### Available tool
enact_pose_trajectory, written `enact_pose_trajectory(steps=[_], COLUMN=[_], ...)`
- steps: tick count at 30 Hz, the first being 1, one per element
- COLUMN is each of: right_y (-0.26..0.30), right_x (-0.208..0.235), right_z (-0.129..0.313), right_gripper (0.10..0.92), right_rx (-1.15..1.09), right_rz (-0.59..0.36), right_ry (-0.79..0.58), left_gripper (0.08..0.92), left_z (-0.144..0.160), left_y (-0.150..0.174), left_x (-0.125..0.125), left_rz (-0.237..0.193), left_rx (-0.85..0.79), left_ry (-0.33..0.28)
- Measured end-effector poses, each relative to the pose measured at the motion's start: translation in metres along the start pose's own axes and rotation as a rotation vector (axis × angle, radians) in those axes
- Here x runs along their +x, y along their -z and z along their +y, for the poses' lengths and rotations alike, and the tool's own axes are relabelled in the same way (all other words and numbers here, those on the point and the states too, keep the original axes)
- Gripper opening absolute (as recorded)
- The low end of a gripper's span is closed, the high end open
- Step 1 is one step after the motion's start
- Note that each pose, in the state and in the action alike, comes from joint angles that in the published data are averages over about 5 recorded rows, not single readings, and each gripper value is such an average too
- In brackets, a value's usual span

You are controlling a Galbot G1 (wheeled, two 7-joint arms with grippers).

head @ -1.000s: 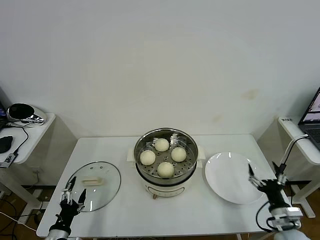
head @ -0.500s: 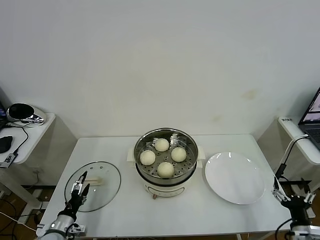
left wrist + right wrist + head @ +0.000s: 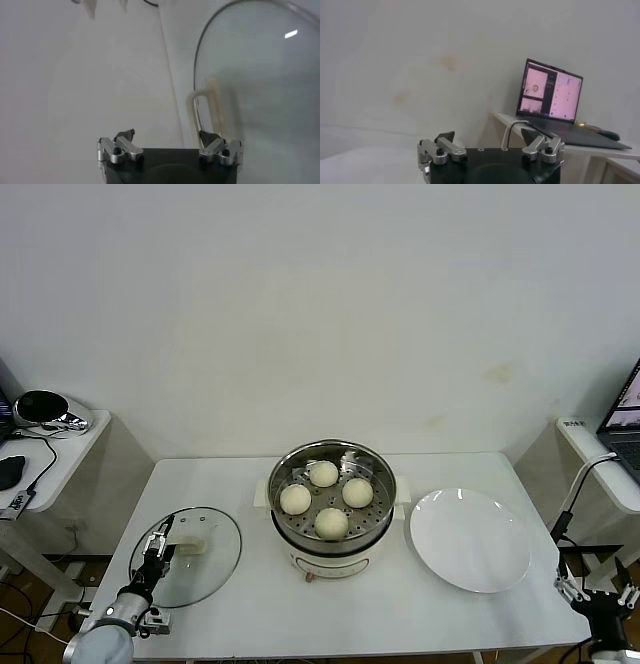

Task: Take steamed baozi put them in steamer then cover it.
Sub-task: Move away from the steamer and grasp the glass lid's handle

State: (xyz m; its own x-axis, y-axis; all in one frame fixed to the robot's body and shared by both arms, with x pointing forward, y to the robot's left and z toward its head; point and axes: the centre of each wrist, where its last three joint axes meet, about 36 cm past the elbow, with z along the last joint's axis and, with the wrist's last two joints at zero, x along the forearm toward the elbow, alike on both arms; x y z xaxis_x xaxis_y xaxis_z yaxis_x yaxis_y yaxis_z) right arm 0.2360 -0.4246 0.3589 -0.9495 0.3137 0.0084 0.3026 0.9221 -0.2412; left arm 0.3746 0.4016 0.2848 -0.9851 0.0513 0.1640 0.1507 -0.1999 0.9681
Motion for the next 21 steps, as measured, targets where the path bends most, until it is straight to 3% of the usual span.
enact_pose_trajectory(steps=[10,21], right_y=[-0.007,-0.012], right_x=[0.001,0.0], right_z=[0.004,0.01], right_gripper=[0.823,0.823], right_rx=[0.003,0.0], right_rz=[0.014,0.018], right_ry=[0.008,0.023], left_gripper=[0.803,0.499], left_z=[-0.002,-0.009], left_y=[0.0,0.004], left_x=[-0.016,-0.022], left_rz=[0.0,-0.005], left_rx=[0.012,0.035], left_ry=[-0.007,-0.022])
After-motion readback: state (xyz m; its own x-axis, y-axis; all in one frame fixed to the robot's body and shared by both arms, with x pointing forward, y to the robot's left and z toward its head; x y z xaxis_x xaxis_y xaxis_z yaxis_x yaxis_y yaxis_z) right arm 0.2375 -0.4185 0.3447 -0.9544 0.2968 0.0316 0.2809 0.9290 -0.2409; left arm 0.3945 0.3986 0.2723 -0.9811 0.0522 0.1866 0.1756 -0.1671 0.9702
